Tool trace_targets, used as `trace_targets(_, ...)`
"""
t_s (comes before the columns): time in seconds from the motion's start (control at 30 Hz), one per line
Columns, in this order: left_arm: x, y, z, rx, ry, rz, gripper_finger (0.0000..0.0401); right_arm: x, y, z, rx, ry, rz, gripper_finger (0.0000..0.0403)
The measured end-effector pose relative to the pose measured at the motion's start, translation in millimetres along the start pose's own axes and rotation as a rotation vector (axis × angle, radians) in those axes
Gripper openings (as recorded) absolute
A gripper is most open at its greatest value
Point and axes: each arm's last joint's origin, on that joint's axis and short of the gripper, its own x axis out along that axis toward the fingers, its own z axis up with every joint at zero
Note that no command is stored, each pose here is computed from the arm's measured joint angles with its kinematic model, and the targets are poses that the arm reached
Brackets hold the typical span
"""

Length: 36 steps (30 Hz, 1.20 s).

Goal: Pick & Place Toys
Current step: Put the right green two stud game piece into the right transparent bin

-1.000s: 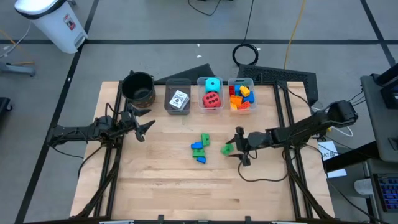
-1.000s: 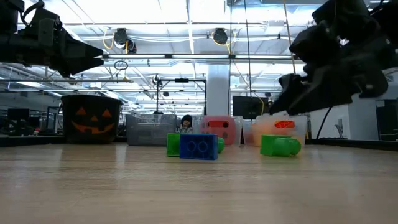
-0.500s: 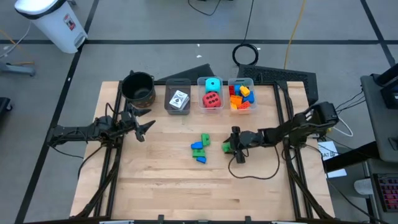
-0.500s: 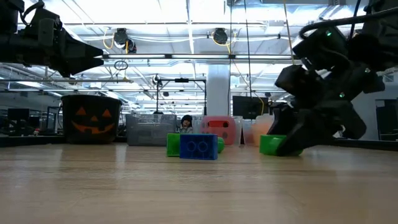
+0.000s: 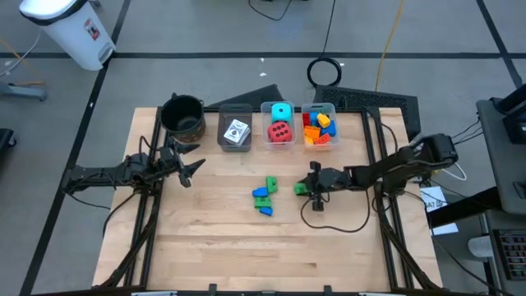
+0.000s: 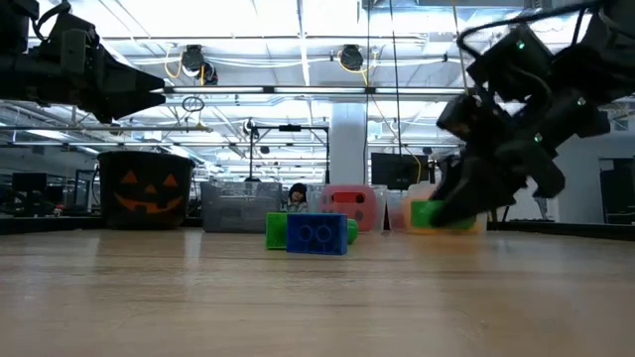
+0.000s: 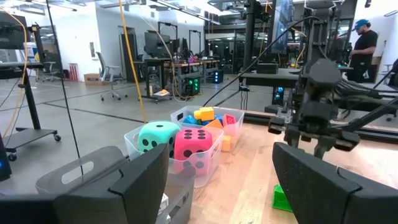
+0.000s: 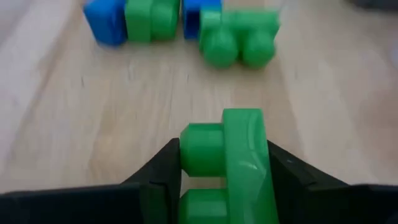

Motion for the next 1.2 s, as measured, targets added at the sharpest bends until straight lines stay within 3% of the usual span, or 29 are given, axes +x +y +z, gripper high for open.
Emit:
trace_targets(0.2, 0.0, 0.0, 0.0, 0.0, 0.0, 0.0, 0.0292, -19.1, -3.4, 26.4, 0.034, -0.195, -0.041, 0.0131)
trace_targets(0.37, 0.0, 0.0, 0.0, 0.0, 0.0, 0.0, 0.0292, -46.5, -18.2, 52.6, 0.116, -0.416, -0.297, 0.0145)
trace_targets(0.5, 0.0, 0.0, 0.0, 0.0, 0.0, 0.0, 0.0292, -65.0, -44.1, 60.9, 0.178, -0.5, -0.487, 0.0139)
trace_targets(0.7, 0.0, 0.0, 0.1, 0.0, -0.001, 0.0, 0.0292, -75.4, -99.6, 46.8, 0.368, -0.48, -0.712, 0.0131)
trace_targets(0.93, 0.0, 0.0, 0.0, 0.0, 0.0, 0.0, 0.0292, -65.7, -151.5, 15.8, 0.569, -0.419, -0.713, 0.0141)
trace_targets(1.2, 0.0, 0.0, 0.1, 0.0, -0.001, 0.0, 0.0292, -48.8, -176.2, 1.6, 0.61, -0.343, -0.759, 0.0152)
